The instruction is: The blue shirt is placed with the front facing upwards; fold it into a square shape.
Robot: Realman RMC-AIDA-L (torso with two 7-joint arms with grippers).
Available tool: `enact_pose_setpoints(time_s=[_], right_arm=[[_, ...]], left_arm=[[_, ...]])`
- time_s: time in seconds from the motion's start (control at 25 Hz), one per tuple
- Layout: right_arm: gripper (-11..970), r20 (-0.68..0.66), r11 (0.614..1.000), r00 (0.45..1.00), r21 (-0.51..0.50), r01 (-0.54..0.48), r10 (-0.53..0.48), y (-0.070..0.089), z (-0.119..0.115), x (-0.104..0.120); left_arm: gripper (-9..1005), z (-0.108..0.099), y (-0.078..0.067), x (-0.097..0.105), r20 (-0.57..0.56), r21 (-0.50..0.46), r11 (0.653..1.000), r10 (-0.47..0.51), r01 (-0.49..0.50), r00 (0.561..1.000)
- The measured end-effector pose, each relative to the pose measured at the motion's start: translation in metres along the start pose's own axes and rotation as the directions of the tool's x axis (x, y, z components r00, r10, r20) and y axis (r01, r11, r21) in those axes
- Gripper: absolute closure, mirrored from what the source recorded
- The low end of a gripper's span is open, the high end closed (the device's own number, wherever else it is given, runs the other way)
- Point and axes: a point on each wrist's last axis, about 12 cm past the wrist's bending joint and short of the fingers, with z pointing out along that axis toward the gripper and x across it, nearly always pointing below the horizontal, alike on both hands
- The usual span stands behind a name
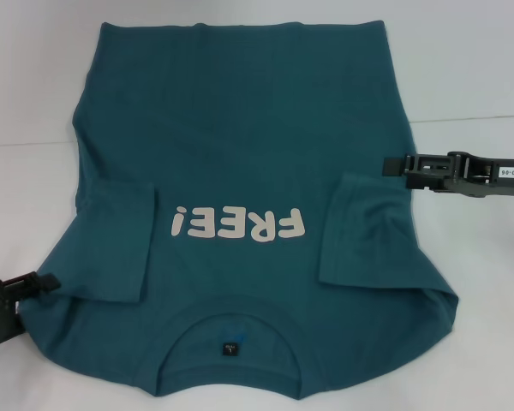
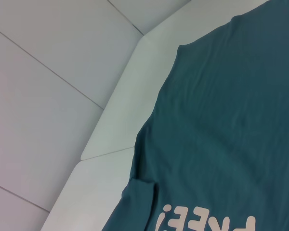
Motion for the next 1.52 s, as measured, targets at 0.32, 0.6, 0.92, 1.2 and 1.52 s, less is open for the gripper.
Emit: enact_pose_setpoints(time_s=[0.32,0.6,0.92,1.2,1.52], right_arm=[[90,0.006,1.0,1.0,0.006,0.0,0.0,-0.001,-0.001,-0.001],[90,0.007,1.0,1.0,0.006,0.0,0.0,0.0,-0.001,-0.003],[91,-0.029,1.0,1.0,-0.016,0.003,-0.003,0.002,-0.002,0.0],[90,-0.113,0.999,0.994,-0.046,-0.004,-0.002,-0.003,-0.04,0.006],[91,-0.216,0.988,0.971,0.137,-0.074,0.103,-0.026,-0.083,0.018]], left_arm=[[550,0.001,-0.001,0.0,-0.017,-0.006,1.0,0.015,-0.015,1.0],[827,-0.001,0.001,0.0,-0.005,-0.008,1.0,0.007,-0.007,1.0],[947,-0.002,-0.003,-0.001,-0.02,0.011,0.999,0.044,-0.044,0.999],[972,-0.004,-0.021,-0.004,-0.063,0.099,0.978,0.19,-0.183,0.98],[972,-0.005,-0.022,-0.006,-0.046,0.102,0.978,0.185,-0.18,0.982]])
